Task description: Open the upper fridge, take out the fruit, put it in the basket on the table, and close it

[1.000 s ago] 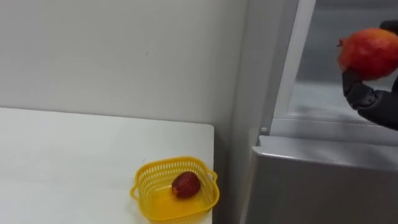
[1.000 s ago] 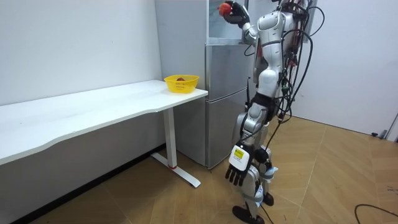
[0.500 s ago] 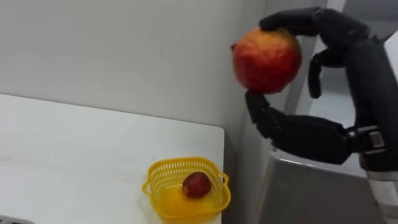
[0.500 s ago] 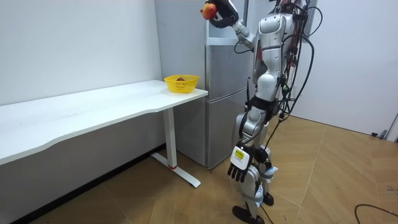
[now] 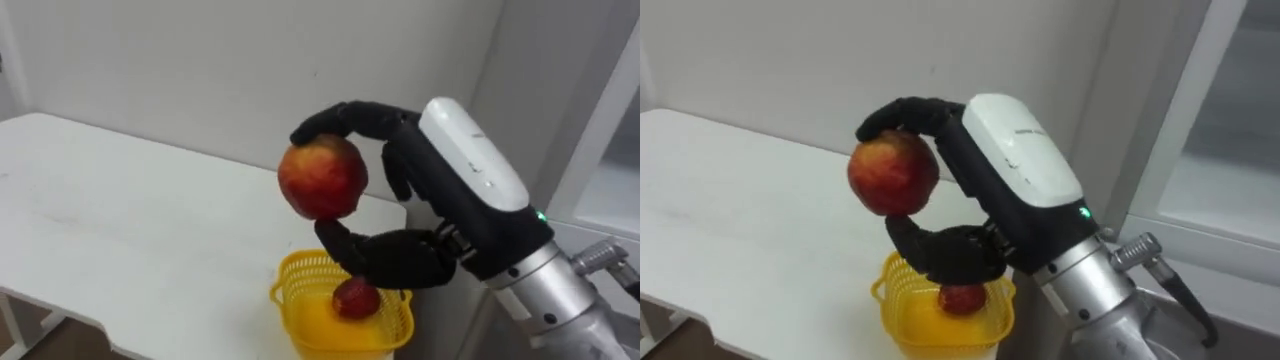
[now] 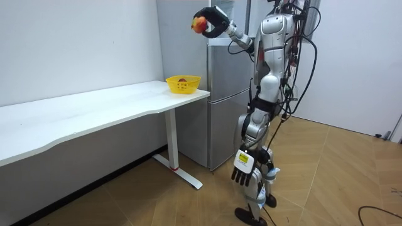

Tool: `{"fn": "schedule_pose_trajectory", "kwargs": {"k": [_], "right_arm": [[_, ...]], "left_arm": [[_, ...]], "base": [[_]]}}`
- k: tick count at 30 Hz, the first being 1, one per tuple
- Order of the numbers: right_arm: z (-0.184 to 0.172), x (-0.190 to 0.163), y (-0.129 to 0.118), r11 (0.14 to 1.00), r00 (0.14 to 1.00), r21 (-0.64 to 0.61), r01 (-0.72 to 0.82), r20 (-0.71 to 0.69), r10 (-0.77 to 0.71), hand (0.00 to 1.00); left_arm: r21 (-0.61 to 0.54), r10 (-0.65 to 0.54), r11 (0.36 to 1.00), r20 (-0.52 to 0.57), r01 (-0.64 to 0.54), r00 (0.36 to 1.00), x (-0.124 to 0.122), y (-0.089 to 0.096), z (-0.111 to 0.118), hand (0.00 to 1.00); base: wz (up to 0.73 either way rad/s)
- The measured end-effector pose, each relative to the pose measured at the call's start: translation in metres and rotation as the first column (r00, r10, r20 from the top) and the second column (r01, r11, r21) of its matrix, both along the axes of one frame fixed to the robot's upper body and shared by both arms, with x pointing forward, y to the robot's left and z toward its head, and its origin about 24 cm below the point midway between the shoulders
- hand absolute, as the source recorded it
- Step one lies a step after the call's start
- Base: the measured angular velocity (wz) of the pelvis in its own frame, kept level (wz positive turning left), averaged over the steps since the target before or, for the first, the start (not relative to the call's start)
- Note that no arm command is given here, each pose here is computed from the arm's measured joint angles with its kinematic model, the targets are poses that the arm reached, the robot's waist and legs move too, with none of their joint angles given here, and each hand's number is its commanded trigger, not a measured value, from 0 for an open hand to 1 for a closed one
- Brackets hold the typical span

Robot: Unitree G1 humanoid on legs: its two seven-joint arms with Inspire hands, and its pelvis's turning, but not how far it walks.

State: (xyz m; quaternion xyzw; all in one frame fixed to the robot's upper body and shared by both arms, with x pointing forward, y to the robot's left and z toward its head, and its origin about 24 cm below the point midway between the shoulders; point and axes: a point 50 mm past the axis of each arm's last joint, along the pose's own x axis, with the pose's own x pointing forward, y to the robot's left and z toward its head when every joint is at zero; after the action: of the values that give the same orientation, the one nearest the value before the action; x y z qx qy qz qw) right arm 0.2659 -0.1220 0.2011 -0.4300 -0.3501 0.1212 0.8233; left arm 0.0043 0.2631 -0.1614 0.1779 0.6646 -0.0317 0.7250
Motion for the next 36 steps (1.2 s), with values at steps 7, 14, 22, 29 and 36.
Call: {"fn": "schedule_pose_trajectory", "kwargs": {"k": [7, 14, 22, 29, 36], "right_arm": [[-0.047, 0.036, -0.019, 0.99, 0.964, -0.057, 0.125, -0.228, -0.135, 1.0], [-0.077, 0.051, -0.046, 0.974, 0.896, -0.075, 0.213, -0.383, -0.225, 1.0], [-0.114, 0.057, -0.075, 0.946, 0.786, -0.122, 0.301, -0.529, -0.319, 1.0], [-0.118, 0.061, -0.079, 0.942, 0.759, -0.109, 0.317, -0.567, -0.32, 0.0], [-0.118, 0.061, -0.079, 0.943, 0.757, -0.102, 0.317, -0.571, -0.317, 0.0]], "left_arm": [[0.004, -0.014, 1.0, -0.022, 0.014, 1.0, -0.002, 0.005, 0.001, 0.0], [-0.002, -0.009, 1.0, -0.034, 0.009, 0.999, -0.003, 0.007, 0.002, 0.0], [0.004, -0.001, 1.0, -0.049, 0.001, 0.999, -0.008, 0.011, 0.004, 0.0], [0.014, 0.009, 1.0, -0.07, -0.008, 0.998, -0.013, 0.015, 0.005, 0.0], [0.004, 0.034, 0.999, -0.072, -0.034, 0.997, -0.015, 0.017, 0.006, 0.0]], "base": [[0.14], [0.13], [0.08], [0.06], [-0.01]]}}
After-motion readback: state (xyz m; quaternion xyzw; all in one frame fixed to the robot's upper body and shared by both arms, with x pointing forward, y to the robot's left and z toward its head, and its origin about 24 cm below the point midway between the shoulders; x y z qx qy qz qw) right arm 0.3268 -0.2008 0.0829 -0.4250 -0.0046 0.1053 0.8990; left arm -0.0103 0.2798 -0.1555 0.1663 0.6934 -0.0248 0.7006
